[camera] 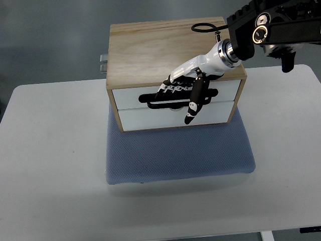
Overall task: Open wood drawer with right hand
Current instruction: 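Hook the handle with the right fingers and pull the drawer toward the robot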
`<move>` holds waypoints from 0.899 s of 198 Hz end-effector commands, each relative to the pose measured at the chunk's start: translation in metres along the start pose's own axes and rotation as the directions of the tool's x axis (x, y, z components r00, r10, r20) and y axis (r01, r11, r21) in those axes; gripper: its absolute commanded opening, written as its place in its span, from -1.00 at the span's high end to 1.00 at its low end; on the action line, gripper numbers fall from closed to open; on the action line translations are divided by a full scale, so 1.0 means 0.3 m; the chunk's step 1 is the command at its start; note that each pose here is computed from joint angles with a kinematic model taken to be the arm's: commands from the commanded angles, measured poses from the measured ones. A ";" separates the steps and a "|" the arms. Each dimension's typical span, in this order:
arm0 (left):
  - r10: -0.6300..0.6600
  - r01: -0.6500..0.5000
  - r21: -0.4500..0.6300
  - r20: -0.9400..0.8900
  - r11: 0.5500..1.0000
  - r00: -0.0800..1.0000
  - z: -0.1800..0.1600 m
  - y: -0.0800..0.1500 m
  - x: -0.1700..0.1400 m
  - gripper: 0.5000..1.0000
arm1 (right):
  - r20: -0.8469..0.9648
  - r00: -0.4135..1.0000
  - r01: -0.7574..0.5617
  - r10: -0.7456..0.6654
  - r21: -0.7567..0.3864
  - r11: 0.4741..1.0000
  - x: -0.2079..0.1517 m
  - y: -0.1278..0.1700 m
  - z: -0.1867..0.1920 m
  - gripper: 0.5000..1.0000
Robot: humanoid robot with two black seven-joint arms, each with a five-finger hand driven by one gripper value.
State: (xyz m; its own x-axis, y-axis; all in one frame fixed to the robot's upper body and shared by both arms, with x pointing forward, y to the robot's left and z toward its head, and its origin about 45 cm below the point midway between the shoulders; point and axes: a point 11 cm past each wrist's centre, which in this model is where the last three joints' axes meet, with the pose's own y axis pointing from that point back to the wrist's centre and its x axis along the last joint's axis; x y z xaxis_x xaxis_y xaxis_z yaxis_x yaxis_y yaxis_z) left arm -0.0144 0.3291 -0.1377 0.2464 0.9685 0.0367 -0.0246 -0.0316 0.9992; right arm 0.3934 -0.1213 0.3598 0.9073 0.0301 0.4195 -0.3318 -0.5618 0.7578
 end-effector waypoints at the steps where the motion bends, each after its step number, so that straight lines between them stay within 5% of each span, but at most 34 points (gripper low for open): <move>1: 0.001 -0.001 0.000 0.000 1.000 1.000 0.000 0.000 0.000 -1.00 | 0.007 1.000 -0.004 0.004 -0.012 1.000 -0.004 -0.008 0.015 -0.73; 178: -0.001 0.001 0.000 0.000 1.000 1.000 0.000 0.000 0.000 -1.00 | 0.039 0.980 0.195 -0.195 -0.012 0.981 -0.100 0.022 0.033 -0.74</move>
State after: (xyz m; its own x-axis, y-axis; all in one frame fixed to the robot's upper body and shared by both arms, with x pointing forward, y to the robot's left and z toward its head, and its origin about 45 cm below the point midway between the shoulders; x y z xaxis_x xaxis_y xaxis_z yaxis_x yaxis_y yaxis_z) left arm -0.0144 0.3290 -0.1377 0.2459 0.9686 0.0364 -0.0246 -0.0313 0.9992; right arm 0.3712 -0.1344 0.3472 0.9591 0.0916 0.2679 -0.1798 -0.5340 0.8262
